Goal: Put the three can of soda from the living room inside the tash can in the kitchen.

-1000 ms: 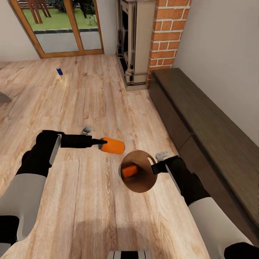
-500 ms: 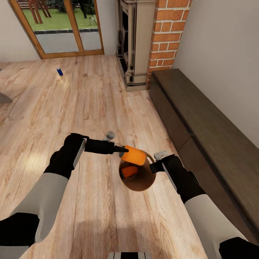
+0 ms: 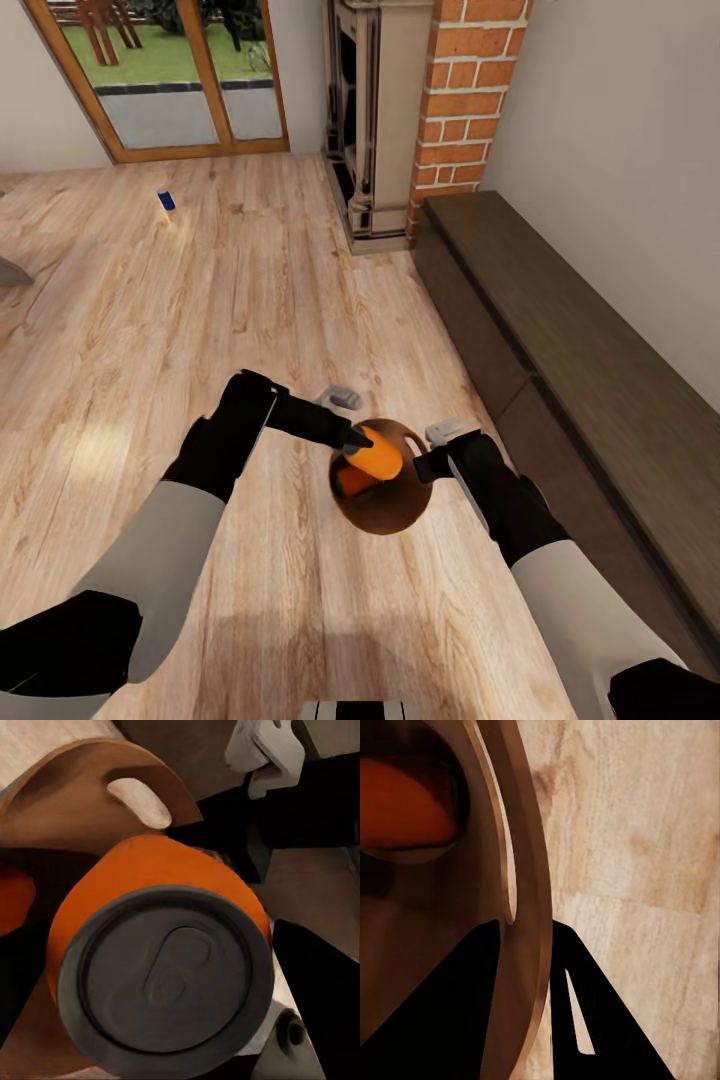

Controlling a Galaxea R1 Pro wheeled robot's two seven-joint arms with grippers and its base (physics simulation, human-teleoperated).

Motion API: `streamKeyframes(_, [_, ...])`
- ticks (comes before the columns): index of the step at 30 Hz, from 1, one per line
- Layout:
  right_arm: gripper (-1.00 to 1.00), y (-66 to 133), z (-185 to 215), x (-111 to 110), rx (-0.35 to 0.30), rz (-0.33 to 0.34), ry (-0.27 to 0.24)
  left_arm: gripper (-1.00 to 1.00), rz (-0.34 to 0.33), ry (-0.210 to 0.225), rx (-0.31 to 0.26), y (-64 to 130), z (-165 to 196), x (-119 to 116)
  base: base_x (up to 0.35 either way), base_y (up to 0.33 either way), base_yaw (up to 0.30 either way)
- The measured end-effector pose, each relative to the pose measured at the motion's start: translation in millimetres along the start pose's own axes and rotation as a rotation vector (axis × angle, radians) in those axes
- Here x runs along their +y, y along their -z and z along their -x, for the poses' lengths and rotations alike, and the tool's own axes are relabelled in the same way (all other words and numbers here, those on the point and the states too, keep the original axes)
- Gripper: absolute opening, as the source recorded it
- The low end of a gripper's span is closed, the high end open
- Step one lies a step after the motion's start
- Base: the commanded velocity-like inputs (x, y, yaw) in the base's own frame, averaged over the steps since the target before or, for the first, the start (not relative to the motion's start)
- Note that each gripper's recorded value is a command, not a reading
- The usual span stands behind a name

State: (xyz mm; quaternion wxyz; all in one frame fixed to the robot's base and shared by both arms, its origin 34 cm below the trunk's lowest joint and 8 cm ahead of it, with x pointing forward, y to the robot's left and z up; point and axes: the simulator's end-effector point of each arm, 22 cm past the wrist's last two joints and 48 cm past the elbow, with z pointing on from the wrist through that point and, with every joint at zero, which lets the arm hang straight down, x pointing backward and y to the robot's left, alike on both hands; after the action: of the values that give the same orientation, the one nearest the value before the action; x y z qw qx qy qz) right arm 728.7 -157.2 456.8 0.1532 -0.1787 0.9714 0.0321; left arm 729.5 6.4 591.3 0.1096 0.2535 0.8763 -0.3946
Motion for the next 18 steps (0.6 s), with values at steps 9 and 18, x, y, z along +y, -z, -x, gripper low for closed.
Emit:
streamKeyframes(9, [-1.00, -0.1, 1, 4, -0.001, 0.003, 0.013, -1.00, 0.123, -0.016, -0.009, -4.2, 7, 17, 0.000, 0.000, 0.000])
streamKeyframes(18, [-1.00, 0.1, 2, 6, -0.003, -0.002, 0.019, -1.00, 0.164, -0.006, -0.012, -6.8, 5, 25, 0.000, 0.000, 0.000])
